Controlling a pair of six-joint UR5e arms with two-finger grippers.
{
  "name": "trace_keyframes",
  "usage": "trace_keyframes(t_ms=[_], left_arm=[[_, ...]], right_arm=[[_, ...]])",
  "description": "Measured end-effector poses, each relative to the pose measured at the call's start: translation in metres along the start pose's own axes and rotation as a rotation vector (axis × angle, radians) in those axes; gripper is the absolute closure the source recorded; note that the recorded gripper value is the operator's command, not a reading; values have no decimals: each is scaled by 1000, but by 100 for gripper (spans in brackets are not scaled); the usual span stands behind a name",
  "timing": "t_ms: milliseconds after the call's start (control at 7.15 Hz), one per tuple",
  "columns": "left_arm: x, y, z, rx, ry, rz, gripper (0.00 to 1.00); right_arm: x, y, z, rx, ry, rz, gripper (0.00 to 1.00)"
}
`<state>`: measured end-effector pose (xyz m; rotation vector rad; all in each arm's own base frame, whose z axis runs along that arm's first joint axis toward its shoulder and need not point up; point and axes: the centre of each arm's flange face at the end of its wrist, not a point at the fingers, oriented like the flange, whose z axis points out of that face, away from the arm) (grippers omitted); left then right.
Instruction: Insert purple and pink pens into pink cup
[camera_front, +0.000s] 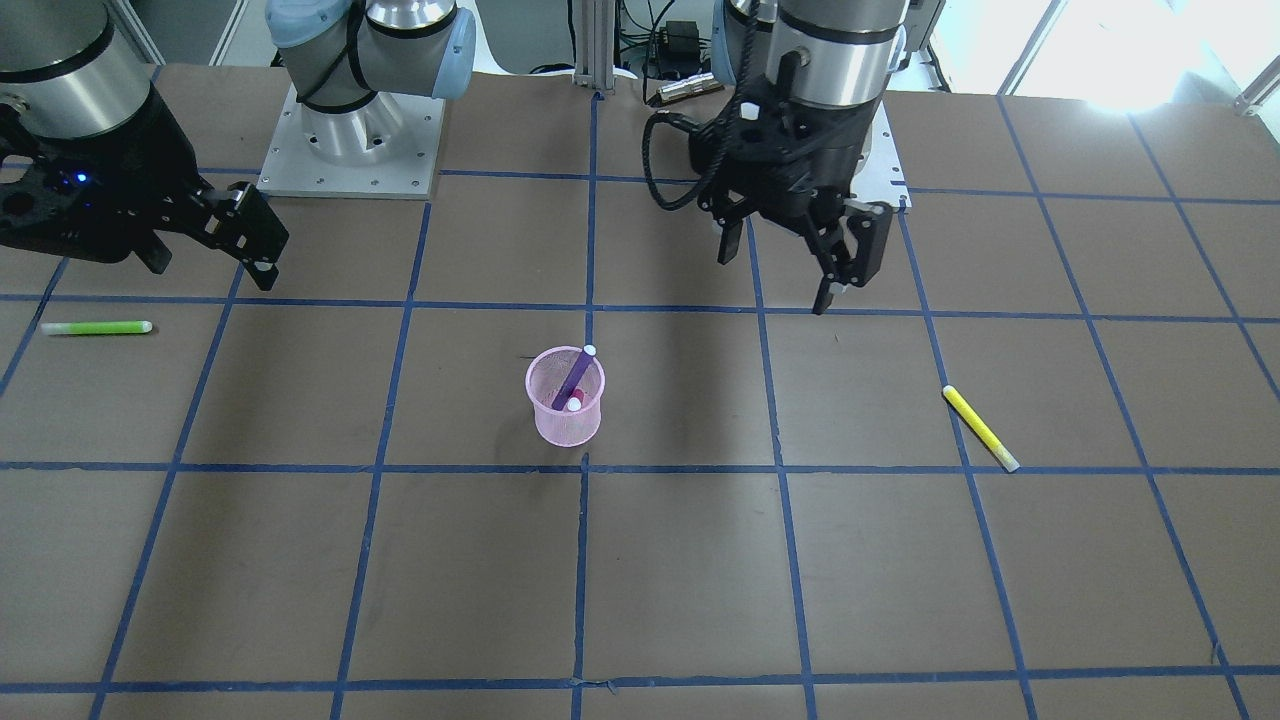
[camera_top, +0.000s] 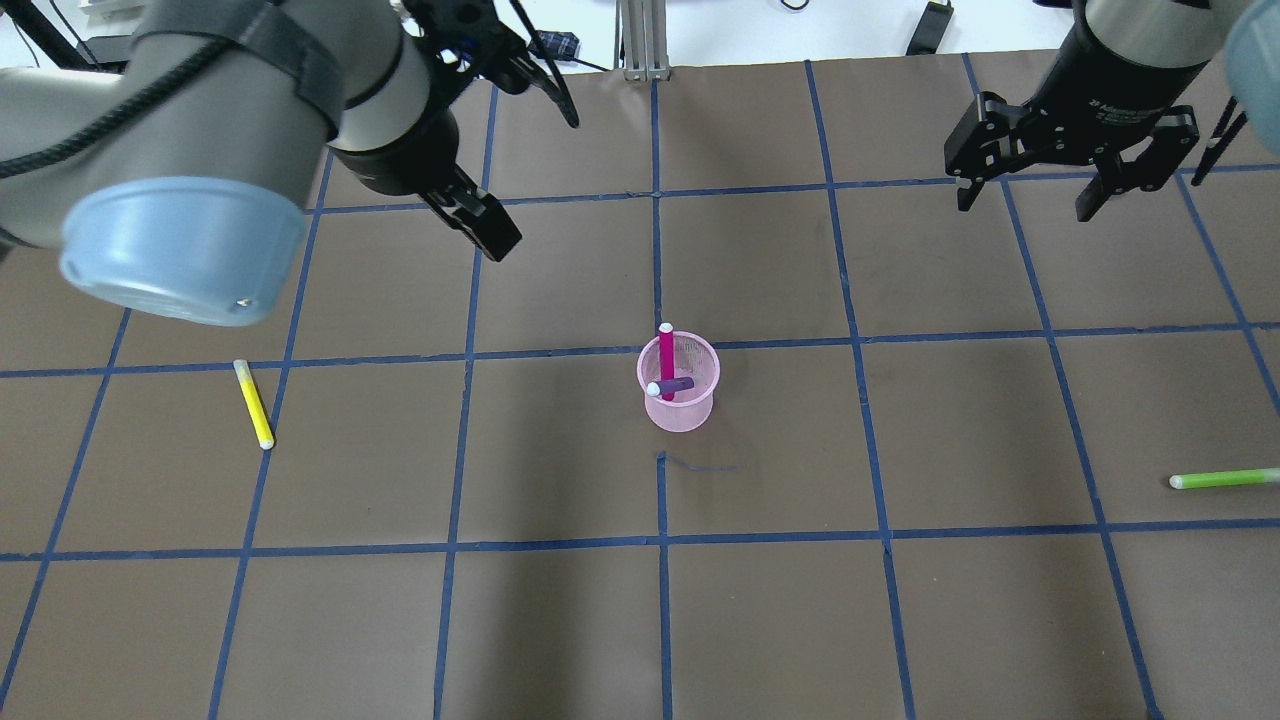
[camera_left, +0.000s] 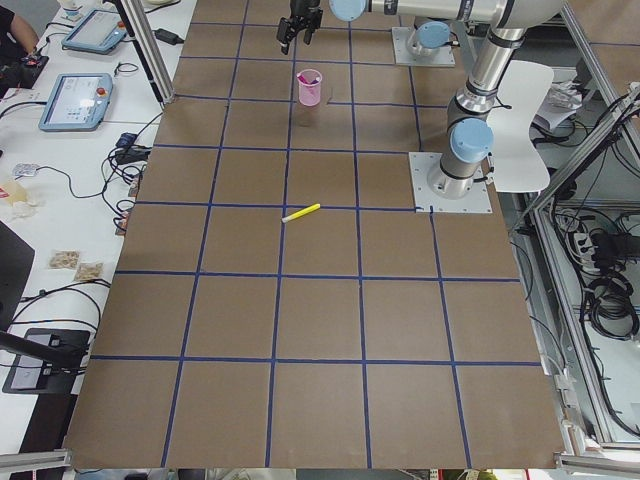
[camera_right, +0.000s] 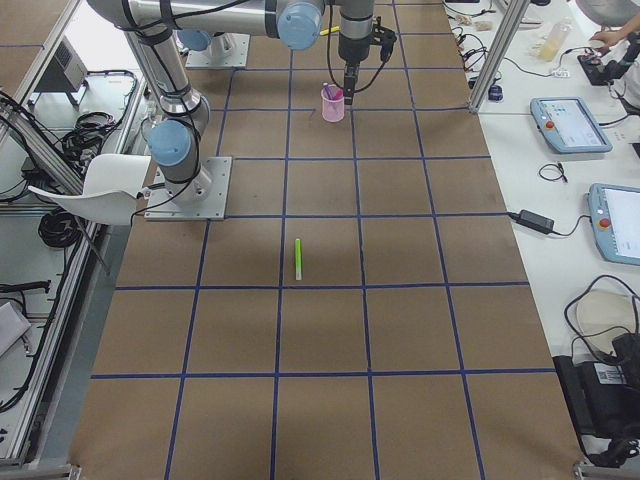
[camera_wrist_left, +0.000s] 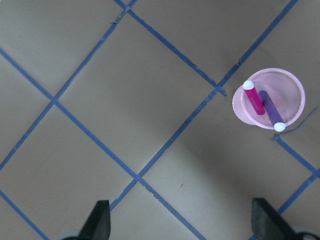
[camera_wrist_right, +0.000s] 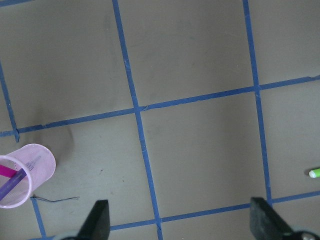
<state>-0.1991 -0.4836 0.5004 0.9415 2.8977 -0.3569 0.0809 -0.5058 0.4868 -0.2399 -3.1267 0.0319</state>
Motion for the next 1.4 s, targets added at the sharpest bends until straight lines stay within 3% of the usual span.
trace_keyframes(t_ms=[280, 559, 699, 978, 1398], left_arm=[[-43, 27, -21, 0, -34, -239, 0], [-52, 55, -26, -100, -4, -397, 0], [-53, 60, -27, -119, 0, -455, 0], [-54, 63, -25, -124, -3, -512, 0], [-53, 61, -21, -124, -3, -566, 0]], right_arm=[[-29, 10, -1, 3, 4, -56, 0], [-38, 16, -6, 9, -4, -78, 0], [-38, 22, -13, 10, -6, -85, 0], [-34, 36, -25, -7, 7, -89, 0], [-34, 29, -21, 2, 11, -82, 0]])
